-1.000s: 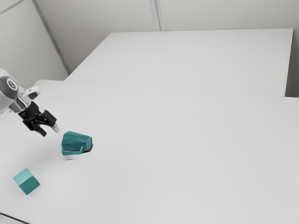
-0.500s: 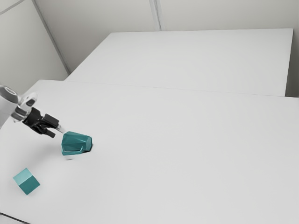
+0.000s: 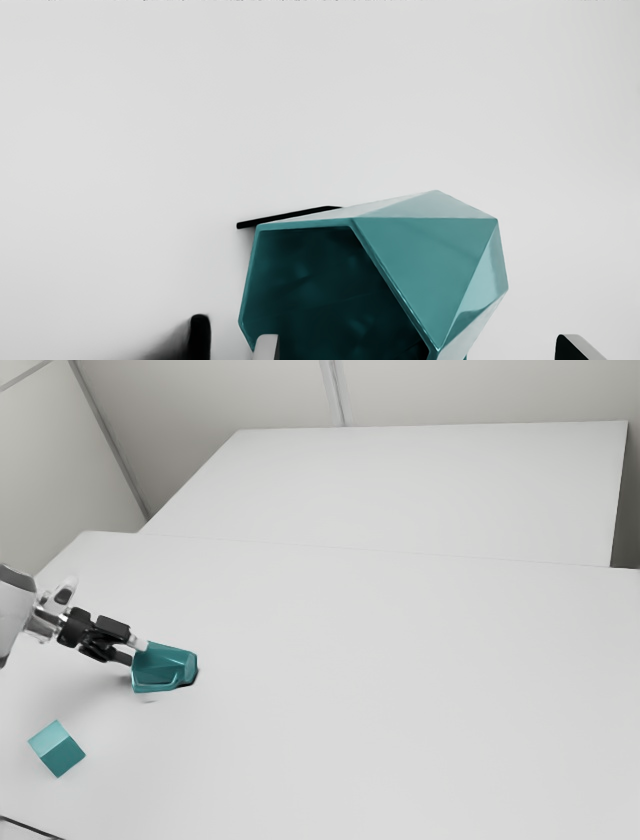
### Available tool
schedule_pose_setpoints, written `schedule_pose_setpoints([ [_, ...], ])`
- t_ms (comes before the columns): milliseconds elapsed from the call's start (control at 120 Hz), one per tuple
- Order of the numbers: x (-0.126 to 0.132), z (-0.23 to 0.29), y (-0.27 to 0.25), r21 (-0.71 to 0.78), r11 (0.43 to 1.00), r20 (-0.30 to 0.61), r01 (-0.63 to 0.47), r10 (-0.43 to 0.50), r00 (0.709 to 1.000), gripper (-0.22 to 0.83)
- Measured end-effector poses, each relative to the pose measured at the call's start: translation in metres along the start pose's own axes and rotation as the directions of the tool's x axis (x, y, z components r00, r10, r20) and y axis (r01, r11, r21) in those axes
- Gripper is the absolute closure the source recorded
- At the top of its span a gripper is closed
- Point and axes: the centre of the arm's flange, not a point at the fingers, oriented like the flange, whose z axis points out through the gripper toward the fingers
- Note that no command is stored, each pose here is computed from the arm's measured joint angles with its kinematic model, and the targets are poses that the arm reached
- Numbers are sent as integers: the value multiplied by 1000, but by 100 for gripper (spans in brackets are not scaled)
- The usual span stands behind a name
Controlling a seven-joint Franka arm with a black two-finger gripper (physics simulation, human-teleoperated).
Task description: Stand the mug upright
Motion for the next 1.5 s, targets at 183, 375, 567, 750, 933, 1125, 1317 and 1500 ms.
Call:
schedule_pose_setpoints([
  [183, 0, 10, 1, -58, 998, -18, -4, 3, 1000, 0],
  [375, -2, 18, 1, -105, 994, -26, -4, 2, 1000, 0],
  [567, -6, 26, 1, -148, 989, -23, 8, -12, 1000, 1],
  [750, -10, 32, 2, -173, 985, -17, 25, -28, 999, 9],
  [933, -11, 37, 4, -187, 982, -10, 34, -37, 999, 21],
  [1125, -11, 37, 4, -195, 980, -8, 42, -44, 999, 36],
  [1317, -15, 38, 3, -195, 979, 1, 54, -55, 998, 54],
  [1500, -15, 39, 2, -182, 981, 11, 60, -59, 998, 65],
])
